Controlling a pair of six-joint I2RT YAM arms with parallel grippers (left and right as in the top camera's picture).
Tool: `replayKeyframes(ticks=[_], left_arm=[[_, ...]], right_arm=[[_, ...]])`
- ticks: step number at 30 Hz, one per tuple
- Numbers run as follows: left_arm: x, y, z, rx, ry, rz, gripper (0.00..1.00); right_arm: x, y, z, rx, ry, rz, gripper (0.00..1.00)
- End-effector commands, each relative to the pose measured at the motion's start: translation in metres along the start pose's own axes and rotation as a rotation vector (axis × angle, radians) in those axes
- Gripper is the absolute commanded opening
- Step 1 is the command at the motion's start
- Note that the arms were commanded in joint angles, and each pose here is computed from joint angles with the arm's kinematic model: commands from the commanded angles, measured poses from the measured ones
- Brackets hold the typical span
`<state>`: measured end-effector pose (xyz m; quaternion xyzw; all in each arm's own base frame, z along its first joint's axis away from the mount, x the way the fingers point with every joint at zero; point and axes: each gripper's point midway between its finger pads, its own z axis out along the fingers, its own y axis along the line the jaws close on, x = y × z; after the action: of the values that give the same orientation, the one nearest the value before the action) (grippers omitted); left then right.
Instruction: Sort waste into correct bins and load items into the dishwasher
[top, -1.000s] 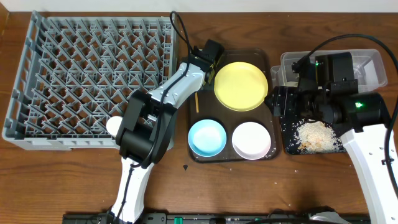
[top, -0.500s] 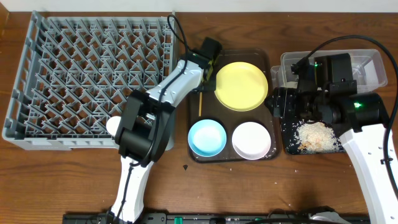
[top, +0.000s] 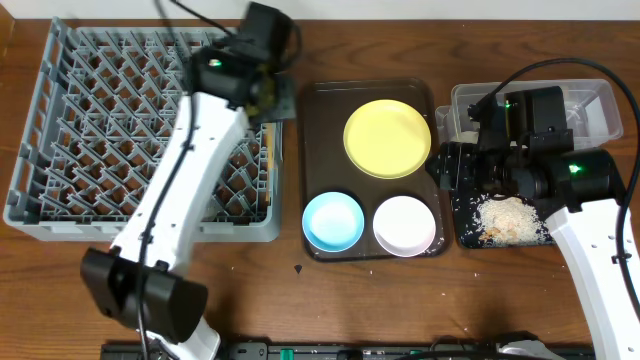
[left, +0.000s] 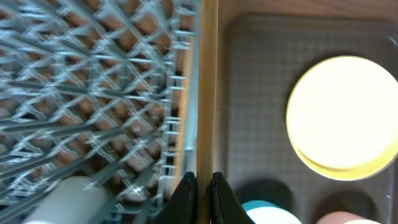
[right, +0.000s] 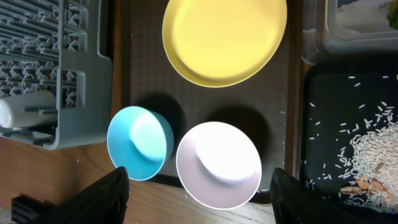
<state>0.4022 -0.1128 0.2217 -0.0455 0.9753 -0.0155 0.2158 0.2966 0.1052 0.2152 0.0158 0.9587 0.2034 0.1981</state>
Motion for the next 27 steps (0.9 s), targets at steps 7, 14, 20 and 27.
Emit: replayKeyframes(ticks=[7,14,20,27], left_arm=[[0.045,0.034,0.099,-0.075,0.242,0.082,0.08],[0.049,0.033,0.122,-0.079,0.266,0.108,0.08],[0.052,0.034,0.12,-0.084,0.283,0.108,0.17],[0.023,0.031,0.052,-0.038,0.122,0.088,0.33]], right_arm=[[0.0,0.002,0.003,-0.007,0.002,0.002,0.72],[0.0,0.003,0.003,-0.008,-0.002,0.0,0.72],[0.0,0.003,0.003,-0.008,-0.001,0.0,0.72],[-0.002,0.003,0.002,-0.009,-0.007,-0.009,0.74]])
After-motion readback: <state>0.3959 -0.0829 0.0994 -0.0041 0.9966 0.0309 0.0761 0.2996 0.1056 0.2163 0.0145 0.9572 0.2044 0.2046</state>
